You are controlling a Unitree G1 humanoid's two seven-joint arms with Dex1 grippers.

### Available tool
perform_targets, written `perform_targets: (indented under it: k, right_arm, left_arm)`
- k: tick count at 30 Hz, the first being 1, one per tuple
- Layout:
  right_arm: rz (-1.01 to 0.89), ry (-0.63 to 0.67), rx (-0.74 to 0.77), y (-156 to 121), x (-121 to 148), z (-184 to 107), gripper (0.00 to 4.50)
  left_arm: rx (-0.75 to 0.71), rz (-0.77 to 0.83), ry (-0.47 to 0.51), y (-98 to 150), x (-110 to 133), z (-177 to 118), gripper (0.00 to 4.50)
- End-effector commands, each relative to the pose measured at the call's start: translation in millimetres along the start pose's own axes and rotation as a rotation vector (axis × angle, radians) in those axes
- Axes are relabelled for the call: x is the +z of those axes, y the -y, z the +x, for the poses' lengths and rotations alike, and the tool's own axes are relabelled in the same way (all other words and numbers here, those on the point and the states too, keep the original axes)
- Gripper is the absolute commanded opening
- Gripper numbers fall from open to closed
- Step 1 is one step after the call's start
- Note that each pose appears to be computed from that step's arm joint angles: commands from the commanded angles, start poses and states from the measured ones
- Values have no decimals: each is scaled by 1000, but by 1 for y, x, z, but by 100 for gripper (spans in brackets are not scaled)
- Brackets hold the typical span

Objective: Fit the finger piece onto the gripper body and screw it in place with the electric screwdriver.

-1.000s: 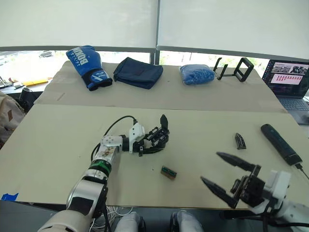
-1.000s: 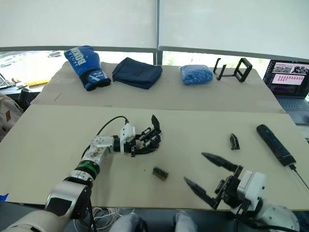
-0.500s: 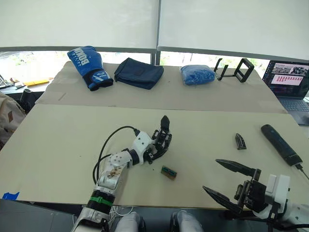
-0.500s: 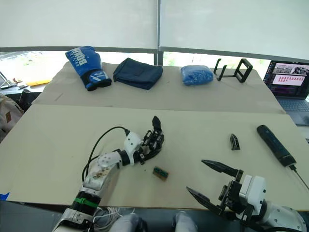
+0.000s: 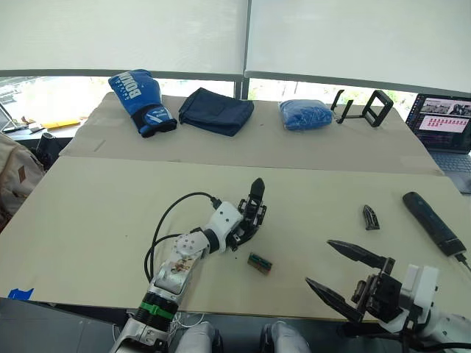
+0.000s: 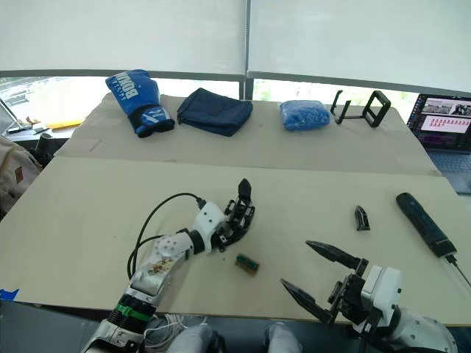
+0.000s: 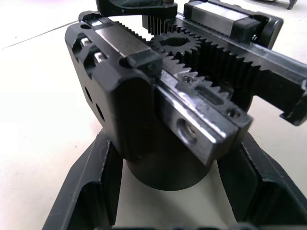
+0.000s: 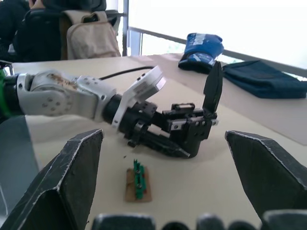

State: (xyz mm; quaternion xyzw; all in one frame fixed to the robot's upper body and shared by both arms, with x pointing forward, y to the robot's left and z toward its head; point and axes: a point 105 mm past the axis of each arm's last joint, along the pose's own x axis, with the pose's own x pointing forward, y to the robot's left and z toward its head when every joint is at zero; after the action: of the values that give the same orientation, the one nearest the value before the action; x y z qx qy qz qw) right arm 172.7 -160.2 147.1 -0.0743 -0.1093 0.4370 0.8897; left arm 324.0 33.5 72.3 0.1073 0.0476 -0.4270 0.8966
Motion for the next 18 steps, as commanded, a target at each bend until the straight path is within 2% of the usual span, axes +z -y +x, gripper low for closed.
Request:
perform_targets:
  k: [1, 6, 14, 18]
  right_arm:
    - [-9, 39, -3, -1, 9, 3, 450]
    - [-15, 35, -2, 1, 7, 3, 450]
    - [-5, 14, 19, -4, 2, 1, 450]
    - [6, 37, -36, 1, 4, 2, 450]
  left_arm:
    - [-14, 10, 48, 5, 16, 3, 229]
    - [-1, -7, 44, 3, 16, 7, 229]
    - [-30, -30, 27, 14, 10, 14, 229]
    - [-42, -36, 25, 18, 10, 15, 229]
